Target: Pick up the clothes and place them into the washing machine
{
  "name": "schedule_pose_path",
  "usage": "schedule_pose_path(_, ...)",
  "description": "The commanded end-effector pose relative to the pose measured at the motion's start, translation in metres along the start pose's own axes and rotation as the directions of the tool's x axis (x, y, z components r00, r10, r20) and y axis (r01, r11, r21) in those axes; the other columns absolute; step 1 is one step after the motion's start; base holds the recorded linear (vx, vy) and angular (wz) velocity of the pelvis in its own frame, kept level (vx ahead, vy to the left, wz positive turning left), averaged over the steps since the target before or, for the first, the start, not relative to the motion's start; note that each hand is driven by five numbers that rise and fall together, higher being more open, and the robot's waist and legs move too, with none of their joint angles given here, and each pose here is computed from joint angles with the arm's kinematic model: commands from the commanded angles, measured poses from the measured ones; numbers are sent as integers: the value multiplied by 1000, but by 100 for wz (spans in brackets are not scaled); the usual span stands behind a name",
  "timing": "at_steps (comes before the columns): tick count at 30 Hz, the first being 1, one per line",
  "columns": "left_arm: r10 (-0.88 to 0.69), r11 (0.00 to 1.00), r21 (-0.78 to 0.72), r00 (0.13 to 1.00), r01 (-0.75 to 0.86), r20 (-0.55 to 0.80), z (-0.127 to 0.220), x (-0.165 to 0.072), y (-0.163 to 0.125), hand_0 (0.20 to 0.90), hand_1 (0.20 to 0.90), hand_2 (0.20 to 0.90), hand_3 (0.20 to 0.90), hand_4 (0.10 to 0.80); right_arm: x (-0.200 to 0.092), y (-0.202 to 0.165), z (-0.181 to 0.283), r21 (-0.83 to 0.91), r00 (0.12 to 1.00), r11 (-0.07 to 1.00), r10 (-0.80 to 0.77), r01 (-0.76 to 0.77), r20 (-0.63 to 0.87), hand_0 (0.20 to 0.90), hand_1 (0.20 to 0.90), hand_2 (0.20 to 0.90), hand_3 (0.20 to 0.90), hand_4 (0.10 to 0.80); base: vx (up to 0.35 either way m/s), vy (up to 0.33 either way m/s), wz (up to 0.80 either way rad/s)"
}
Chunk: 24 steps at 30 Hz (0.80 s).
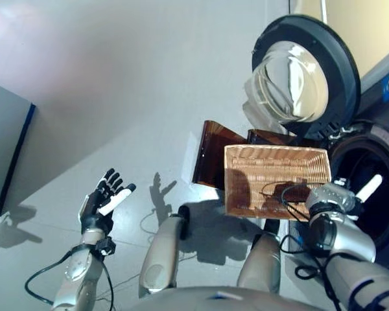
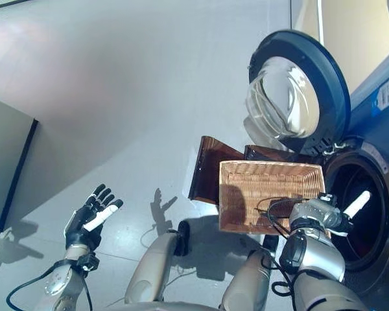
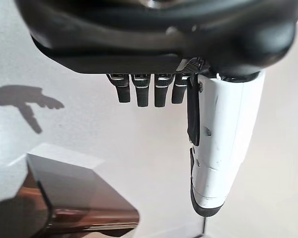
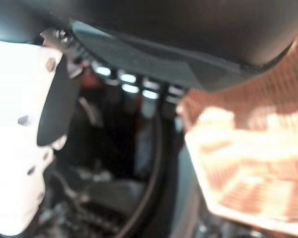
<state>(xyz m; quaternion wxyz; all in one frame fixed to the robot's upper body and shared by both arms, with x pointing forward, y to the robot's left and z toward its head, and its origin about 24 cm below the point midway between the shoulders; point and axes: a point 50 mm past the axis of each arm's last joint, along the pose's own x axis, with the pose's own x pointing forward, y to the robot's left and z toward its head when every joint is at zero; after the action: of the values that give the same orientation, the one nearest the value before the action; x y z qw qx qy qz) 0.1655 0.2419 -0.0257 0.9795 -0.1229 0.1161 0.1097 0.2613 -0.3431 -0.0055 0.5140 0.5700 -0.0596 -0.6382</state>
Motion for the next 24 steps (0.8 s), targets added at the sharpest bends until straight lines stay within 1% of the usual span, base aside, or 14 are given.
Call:
schedule_pose_path(1, 63, 997, 40, 974, -73, 216, 43, 4, 24, 900, 900, 900, 900, 800, 3, -4, 8, -44, 997, 997, 61, -59, 56, 900, 900, 900, 900, 800, 115, -29, 0)
schedule_pose_path(6, 87, 994, 44, 976, -98, 201, 38, 5, 26, 900, 900, 900, 900, 800, 3, -39, -8, -138, 1000, 990, 16, -15, 6, 900, 900, 900, 900, 800, 112, -53, 0)
schedule_pose_path(8, 91, 993, 55, 979, -103, 183, 34, 4, 27, 900, 900, 900, 900, 800, 4, -55, -11, -226, 1000, 974, 5, -7, -9, 900, 900, 900, 900, 800, 131, -47, -1)
schedule_pose_path(11, 86, 992, 80, 980, -102, 179, 33, 3, 29, 900, 900, 900, 900, 800, 5, -71, -16, -436, 999, 899, 24, -39, -41, 900, 900, 900, 900, 800, 104, -57, -2)
schedule_pose_path(13, 93, 990, 85, 979, -109, 179, 33, 2, 30, 900, 900, 900, 900, 800, 2, -79, -21, -527, 997, 846, 45, -74, -68, 900, 900, 900, 900, 800, 77, -48, -6)
schedule_pose_path(20, 124, 987, 78, 981, -137, 152, 23, -1, 33, 900, 900, 900, 900, 800, -5, -111, -34, -684, 983, 709, 76, -172, -169, 900, 900, 900, 900, 800, 77, -22, -10)
schedule_pose_path(22, 144, 983, 98, 982, -156, 120, 15, -2, 34, 900, 900, 900, 900, 800, -5, -124, -33, -748, 972, 624, 88, -224, -217, 900, 900, 900, 900, 800, 81, -4, -10)
schedule_pose_path(23, 145, 983, 99, 982, -157, 118, 15, -3, 34, 900, 900, 900, 900, 800, -5, -125, -32, -750, 972, 622, 88, -224, -217, 900, 900, 900, 900, 800, 92, 6, -6)
schedule_pose_path(24, 157, 981, 99, 983, -166, 94, 8, -5, 36, 900, 900, 900, 900, 800, -4, -136, -28, -784, 968, 572, 87, -241, -234, 900, 900, 900, 900, 800, 63, 5, -5)
